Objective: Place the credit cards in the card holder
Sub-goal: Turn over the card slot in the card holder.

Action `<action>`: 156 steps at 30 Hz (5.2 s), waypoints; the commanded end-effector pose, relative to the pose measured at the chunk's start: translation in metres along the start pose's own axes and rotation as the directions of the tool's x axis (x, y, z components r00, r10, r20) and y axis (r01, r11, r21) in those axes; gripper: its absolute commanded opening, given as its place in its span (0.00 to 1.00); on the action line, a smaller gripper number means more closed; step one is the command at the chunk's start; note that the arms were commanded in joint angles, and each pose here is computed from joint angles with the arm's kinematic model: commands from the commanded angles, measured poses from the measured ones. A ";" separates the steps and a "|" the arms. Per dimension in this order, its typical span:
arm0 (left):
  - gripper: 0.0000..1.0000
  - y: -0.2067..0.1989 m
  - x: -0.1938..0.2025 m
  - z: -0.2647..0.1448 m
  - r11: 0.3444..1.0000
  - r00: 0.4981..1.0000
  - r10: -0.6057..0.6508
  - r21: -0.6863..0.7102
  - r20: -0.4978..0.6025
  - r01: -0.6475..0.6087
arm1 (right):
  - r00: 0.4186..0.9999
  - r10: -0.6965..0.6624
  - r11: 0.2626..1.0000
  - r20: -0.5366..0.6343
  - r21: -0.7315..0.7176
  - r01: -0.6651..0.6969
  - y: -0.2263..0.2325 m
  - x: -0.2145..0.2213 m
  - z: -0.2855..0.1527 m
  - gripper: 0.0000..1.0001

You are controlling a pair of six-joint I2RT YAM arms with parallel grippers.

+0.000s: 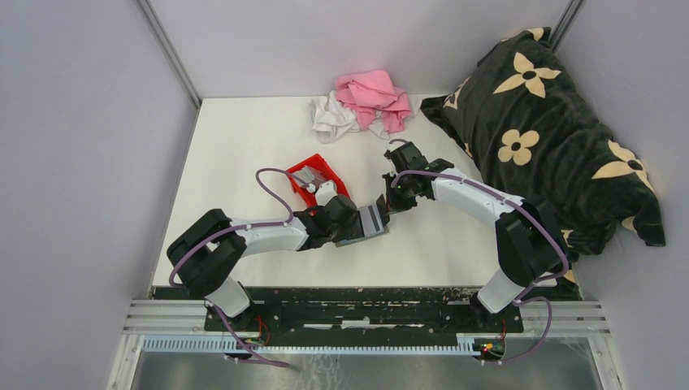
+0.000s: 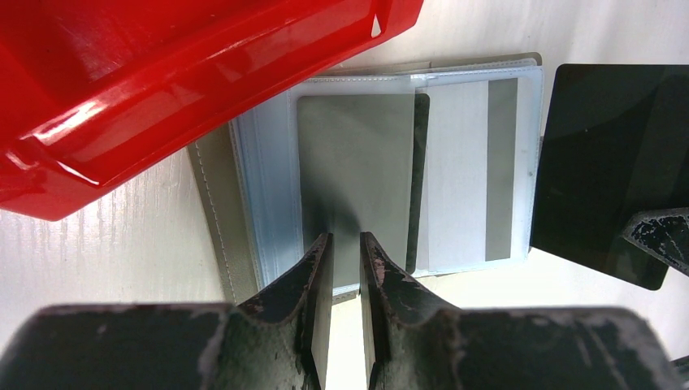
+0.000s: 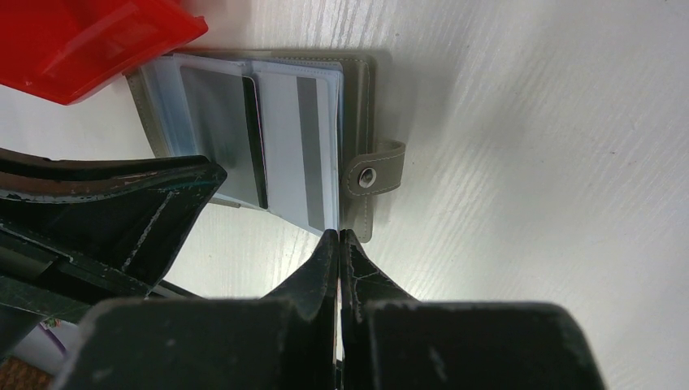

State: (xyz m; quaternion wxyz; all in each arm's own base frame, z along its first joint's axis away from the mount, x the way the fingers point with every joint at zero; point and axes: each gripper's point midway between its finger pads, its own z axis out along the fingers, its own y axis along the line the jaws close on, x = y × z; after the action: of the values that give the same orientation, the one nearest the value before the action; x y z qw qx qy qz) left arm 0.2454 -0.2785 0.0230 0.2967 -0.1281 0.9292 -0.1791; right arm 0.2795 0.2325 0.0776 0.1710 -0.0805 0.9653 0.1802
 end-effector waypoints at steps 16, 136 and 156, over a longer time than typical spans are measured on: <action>0.25 0.032 0.029 0.012 0.991 0.993 0.064 -0.115 -0.096 -0.075 | 0.998 -0.032 0.999 0.052 -0.005 0.032 0.001 -0.023 -0.008 0.01; 0.22 0.042 0.012 -0.017 0.989 0.998 0.053 -0.139 -0.040 -0.058 | 0.993 -0.033 0.980 0.112 -0.194 0.054 0.063 -0.030 -0.016 0.01; 0.22 0.070 0.018 -0.031 0.984 0.998 0.044 -0.170 -0.033 -0.049 | 0.989 -0.088 0.976 0.116 -0.190 0.108 0.093 -0.018 -0.010 0.01</action>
State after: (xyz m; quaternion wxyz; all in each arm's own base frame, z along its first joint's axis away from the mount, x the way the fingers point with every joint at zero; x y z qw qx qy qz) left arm 0.2144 -0.2342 0.0211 0.2816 -0.1236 0.9425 -0.1311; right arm 0.2568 0.3010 0.0955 0.1790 -0.1351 0.9406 0.2548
